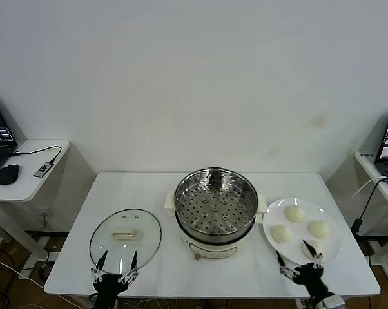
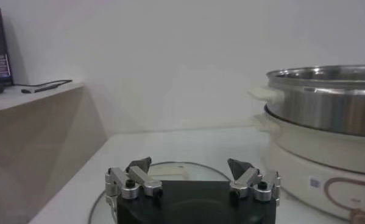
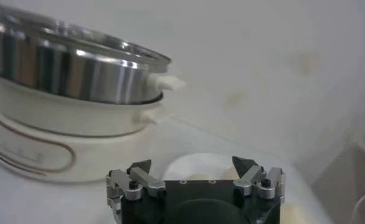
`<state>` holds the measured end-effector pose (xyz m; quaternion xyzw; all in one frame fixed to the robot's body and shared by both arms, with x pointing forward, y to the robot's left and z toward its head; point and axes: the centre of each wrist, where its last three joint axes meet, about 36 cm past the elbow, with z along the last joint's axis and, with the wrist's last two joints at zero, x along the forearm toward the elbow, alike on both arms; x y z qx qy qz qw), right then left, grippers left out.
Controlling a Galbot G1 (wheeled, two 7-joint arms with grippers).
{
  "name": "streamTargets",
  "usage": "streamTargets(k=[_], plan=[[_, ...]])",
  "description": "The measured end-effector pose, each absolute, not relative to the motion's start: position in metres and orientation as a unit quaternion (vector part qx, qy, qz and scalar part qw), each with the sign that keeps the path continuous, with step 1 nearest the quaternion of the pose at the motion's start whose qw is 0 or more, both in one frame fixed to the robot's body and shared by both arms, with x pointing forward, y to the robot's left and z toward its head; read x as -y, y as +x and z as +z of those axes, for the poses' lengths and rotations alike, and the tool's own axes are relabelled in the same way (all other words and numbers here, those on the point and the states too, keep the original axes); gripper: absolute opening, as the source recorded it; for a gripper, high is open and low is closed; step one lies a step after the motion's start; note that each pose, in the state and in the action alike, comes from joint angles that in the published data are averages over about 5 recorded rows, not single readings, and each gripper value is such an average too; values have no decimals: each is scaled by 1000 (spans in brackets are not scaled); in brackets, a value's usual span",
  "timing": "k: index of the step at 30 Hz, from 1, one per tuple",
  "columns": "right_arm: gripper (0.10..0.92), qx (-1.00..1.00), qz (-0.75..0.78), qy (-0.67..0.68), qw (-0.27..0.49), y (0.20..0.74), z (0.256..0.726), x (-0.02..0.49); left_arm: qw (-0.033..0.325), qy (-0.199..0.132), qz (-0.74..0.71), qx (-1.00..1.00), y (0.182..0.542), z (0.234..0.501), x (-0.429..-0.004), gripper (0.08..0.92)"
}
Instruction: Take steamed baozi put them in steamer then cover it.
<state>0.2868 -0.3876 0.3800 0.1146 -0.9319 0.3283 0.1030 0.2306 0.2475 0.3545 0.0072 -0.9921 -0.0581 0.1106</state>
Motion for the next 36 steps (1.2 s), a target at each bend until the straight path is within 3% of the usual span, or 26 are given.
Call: streamTargets(k=[21, 36], plan=[[823, 733, 585, 275, 210, 454, 488, 478, 110, 20, -88, 990, 238, 359, -252, 823], [823, 615, 595, 415, 308, 562, 502, 480, 109, 30, -102, 988, 239, 358, -258, 823]])
